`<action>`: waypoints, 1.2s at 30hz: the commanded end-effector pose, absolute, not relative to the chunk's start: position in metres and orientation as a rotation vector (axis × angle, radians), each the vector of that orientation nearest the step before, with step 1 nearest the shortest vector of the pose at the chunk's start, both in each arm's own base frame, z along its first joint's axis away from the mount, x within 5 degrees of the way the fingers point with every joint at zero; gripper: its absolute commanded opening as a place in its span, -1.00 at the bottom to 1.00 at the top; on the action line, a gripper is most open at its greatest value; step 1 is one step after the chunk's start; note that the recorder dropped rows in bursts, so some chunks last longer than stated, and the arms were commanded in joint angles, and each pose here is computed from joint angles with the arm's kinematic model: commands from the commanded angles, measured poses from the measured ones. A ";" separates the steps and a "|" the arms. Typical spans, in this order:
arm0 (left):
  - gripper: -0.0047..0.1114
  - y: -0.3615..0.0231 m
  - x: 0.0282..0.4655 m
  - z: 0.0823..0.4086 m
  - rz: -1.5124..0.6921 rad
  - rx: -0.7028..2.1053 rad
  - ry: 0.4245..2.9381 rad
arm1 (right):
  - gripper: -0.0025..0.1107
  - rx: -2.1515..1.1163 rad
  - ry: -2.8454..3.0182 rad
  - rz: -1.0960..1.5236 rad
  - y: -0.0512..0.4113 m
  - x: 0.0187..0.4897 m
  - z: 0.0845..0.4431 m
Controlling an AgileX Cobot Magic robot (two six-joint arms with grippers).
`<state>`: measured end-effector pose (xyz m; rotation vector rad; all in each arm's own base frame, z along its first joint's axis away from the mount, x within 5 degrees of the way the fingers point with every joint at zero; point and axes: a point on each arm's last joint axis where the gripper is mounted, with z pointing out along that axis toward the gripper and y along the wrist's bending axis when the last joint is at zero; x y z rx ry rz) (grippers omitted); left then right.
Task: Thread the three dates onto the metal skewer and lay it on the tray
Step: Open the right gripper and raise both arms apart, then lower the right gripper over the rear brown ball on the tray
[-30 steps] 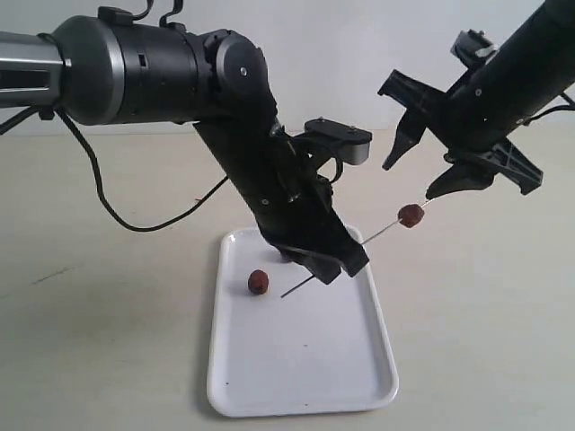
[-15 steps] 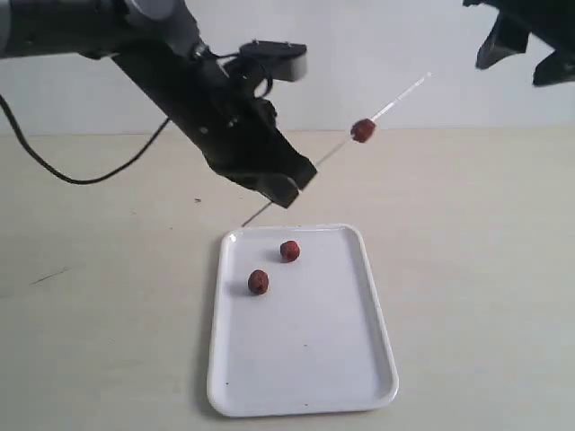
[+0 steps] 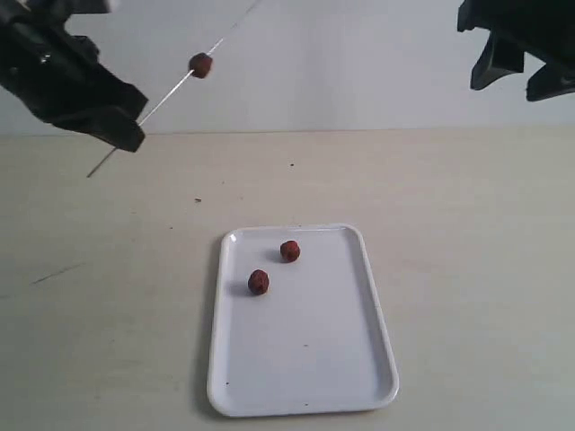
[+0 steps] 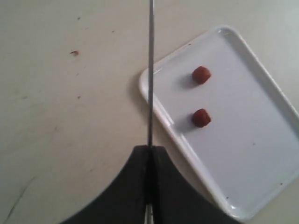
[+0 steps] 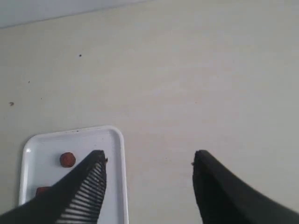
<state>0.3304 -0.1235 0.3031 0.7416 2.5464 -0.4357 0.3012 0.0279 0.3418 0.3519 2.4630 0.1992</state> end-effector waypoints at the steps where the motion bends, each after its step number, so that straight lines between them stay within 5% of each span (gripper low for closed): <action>1: -0.92 -0.091 0.326 0.289 -0.409 0.646 2.634 | 0.00 0.334 2.489 0.262 0.034 0.311 0.331; 13: -0.92 -0.067 0.317 0.246 -0.369 0.631 2.709 | 0.00 0.135 2.713 0.519 0.059 0.337 0.274; 36: -0.92 -0.040 0.311 0.230 -0.356 0.756 2.697 | -0.05 -0.321 2.962 0.451 0.135 0.416 0.206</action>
